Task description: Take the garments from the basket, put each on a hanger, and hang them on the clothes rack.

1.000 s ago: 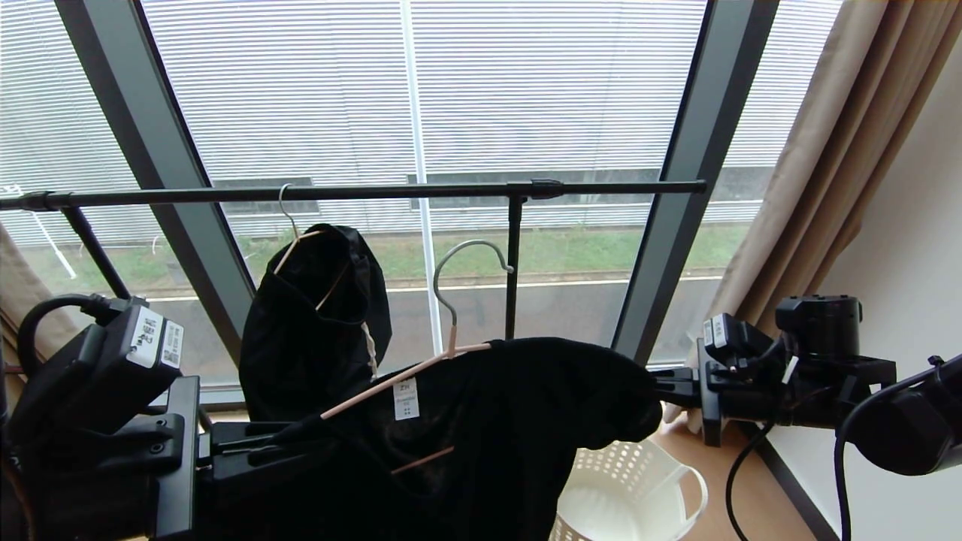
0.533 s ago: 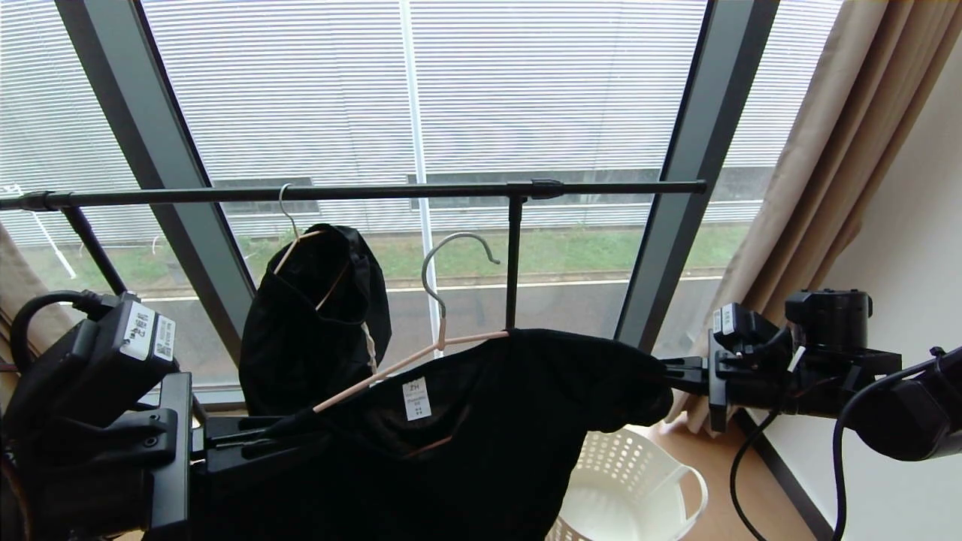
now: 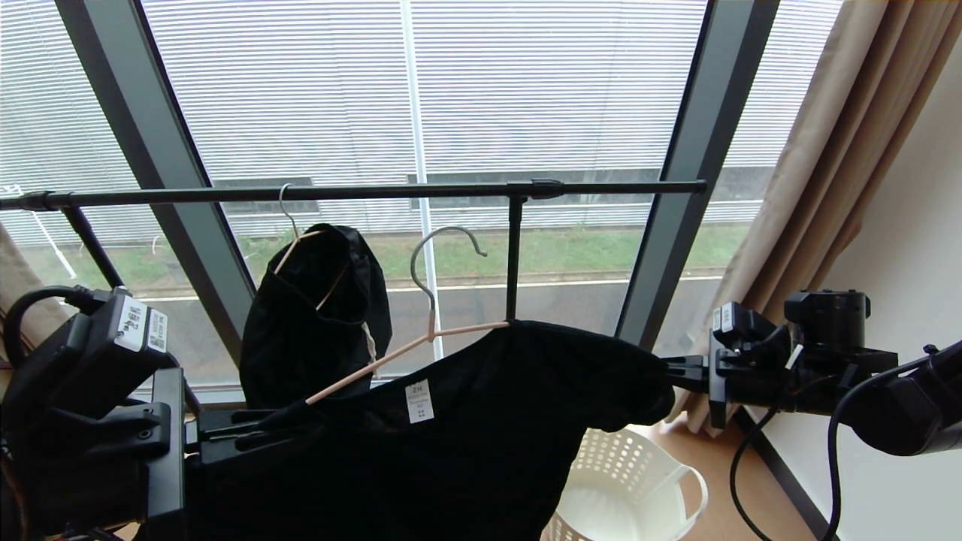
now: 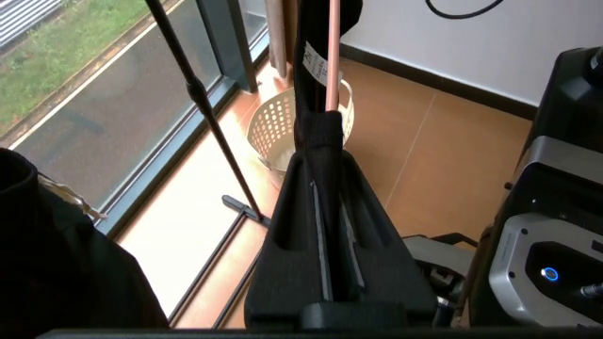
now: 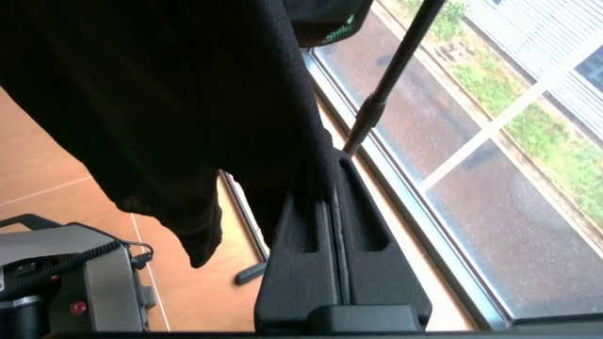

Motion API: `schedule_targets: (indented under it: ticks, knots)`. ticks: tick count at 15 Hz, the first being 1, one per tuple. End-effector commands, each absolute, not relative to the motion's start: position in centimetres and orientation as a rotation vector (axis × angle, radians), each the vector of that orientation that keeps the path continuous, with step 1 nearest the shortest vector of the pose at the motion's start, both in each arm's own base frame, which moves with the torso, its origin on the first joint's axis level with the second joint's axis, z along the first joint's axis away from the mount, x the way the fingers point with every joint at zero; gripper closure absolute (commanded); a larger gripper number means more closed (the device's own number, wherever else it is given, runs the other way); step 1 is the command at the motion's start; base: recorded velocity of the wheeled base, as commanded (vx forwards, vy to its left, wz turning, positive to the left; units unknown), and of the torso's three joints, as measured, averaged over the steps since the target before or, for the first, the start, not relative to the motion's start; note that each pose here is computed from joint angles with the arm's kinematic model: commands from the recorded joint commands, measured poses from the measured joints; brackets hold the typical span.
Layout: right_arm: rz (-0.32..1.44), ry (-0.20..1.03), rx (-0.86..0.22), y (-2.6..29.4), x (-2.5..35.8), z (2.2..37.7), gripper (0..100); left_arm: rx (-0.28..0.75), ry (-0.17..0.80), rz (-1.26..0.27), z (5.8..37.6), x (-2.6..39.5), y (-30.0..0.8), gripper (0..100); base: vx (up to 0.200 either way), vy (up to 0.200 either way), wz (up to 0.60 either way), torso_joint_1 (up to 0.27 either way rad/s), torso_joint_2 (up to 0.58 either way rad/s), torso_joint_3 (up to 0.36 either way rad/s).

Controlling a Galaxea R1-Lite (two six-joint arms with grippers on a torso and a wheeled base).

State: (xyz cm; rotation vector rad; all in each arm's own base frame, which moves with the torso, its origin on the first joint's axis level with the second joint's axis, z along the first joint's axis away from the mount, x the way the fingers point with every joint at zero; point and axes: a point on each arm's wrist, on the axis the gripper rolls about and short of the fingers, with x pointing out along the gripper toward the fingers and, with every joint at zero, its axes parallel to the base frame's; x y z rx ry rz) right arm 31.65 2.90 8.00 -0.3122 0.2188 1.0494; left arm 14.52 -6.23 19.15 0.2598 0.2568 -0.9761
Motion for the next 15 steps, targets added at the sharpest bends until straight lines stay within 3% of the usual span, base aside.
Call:
schedule_targets:
  ticks: [1,4,5,11,15]
  knots:
    - [1.05,0.218,-0.312,2.9,31.6,8.0,100,0.256,0.261,-0.966,19.1,14.6,-6.1,100,0.0,0.0,0.0,0.0,0.0,0.0]
    - [1.053,0.216,-0.323,2.9,31.3,7.9,100,0.216,0.284,-0.955,19.1,14.6,-6.1,100,0.0,0.0,0.0,0.0,0.0,0.0]
    - [1.053,0.212,-0.324,2.9,31.3,8.1,0,0.216,0.286,-0.952,19.0,14.7,-6.0,100,0.0,0.0,0.0,0.0,0.0,0.0]
    - [1.053,0.174,-0.346,3.1,30.4,9.5,0,0.201,0.314,-0.901,18.5,15.0,-5.2,100,0.0,0.0,0.0,0.0,0.0,0.0]
    - [1.096,0.111,-0.381,4.9,28.6,11.6,0,0.17,0.362,-0.852,18.0,16.4,-4.8,100,0.0,0.0,0.0,0.0,0.0,0.0]
